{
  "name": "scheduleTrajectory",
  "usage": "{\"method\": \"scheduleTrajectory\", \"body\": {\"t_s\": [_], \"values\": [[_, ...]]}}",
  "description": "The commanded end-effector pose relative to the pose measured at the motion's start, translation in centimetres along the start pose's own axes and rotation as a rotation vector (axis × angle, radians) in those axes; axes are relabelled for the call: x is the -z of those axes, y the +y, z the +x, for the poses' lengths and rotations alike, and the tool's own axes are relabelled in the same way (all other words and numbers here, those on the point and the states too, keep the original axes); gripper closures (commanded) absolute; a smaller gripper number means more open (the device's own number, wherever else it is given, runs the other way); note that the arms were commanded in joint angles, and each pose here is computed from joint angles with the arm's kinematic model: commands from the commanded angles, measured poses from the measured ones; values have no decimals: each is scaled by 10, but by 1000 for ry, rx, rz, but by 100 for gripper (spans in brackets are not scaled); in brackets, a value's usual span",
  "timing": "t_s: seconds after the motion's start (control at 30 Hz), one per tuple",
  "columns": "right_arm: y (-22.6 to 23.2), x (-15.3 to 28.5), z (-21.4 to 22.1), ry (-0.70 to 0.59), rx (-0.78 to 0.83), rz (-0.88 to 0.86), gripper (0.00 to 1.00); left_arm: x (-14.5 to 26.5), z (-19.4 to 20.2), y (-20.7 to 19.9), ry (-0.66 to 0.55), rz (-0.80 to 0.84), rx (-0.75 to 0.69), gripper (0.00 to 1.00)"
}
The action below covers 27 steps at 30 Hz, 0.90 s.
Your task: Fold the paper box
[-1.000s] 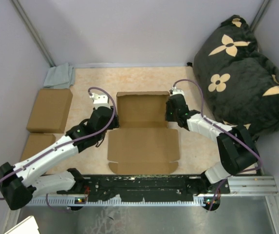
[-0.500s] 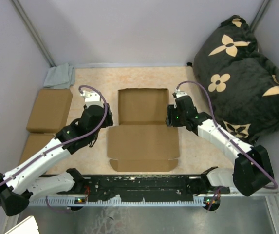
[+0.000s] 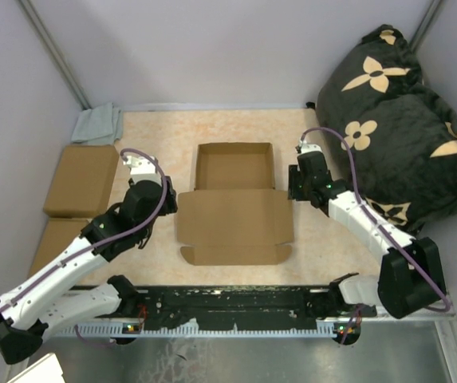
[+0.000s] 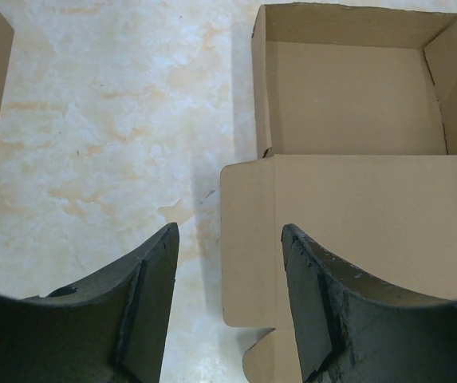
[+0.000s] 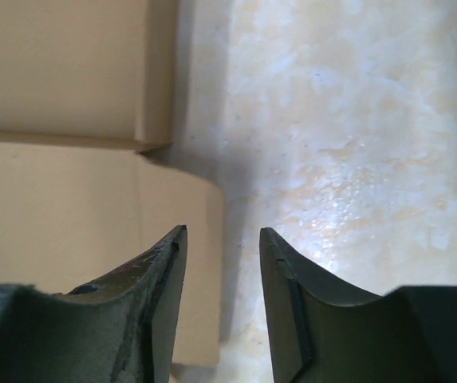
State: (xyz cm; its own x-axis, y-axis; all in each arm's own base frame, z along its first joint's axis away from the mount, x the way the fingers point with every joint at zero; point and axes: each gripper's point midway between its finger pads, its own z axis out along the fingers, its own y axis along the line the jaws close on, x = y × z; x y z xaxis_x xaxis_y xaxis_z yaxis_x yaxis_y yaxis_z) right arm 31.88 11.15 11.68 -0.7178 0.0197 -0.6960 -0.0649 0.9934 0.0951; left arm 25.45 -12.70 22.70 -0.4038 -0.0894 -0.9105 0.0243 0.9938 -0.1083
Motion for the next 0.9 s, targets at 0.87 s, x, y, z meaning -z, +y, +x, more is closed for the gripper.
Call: {"method": "scheduleTrajectory", "body": {"t_s": [0.87], "values": [[144, 23, 40, 236, 272, -438, 65, 1, 20, 24, -38, -32, -35, 39]]}}
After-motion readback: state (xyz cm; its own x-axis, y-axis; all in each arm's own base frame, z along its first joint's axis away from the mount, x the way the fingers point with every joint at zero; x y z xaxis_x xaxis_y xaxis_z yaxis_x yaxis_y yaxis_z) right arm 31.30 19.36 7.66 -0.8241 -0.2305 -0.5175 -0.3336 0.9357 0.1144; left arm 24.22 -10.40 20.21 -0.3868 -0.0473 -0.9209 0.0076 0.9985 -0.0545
